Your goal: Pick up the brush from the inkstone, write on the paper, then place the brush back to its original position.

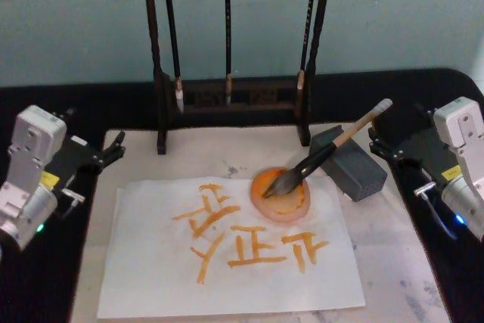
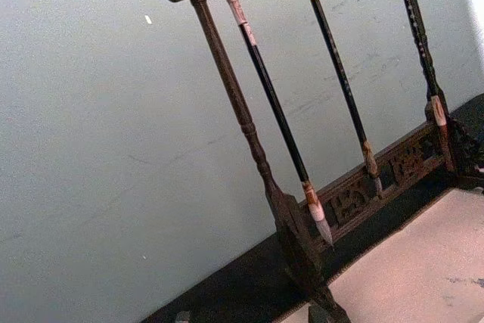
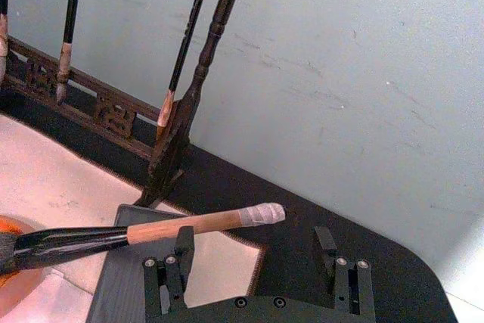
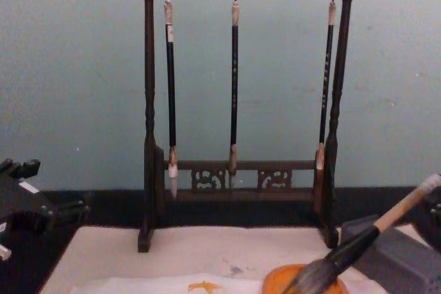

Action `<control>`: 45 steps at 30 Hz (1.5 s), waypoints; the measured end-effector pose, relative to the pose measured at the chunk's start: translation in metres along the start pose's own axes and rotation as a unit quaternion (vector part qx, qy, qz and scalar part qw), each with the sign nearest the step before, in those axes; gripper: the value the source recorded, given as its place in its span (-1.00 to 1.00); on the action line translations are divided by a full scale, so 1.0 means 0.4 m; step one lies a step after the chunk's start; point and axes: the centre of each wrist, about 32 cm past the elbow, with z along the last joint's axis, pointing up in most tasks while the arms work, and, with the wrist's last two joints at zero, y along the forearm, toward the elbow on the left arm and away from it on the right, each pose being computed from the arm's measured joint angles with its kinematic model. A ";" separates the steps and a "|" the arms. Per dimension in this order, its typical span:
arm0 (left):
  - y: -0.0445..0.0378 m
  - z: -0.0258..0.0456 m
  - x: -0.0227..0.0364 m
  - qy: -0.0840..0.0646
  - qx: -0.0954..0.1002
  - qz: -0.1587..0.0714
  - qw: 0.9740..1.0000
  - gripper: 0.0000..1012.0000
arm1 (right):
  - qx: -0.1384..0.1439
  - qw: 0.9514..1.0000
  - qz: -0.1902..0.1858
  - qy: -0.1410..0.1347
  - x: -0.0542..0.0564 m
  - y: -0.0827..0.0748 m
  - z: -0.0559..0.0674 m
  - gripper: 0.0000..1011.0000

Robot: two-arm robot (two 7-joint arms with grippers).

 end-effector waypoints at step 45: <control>0.000 0.000 0.000 0.000 0.000 0.000 1.000 1.00 | -0.009 0.989 0.035 0.145 0.026 -0.011 0.042 0.98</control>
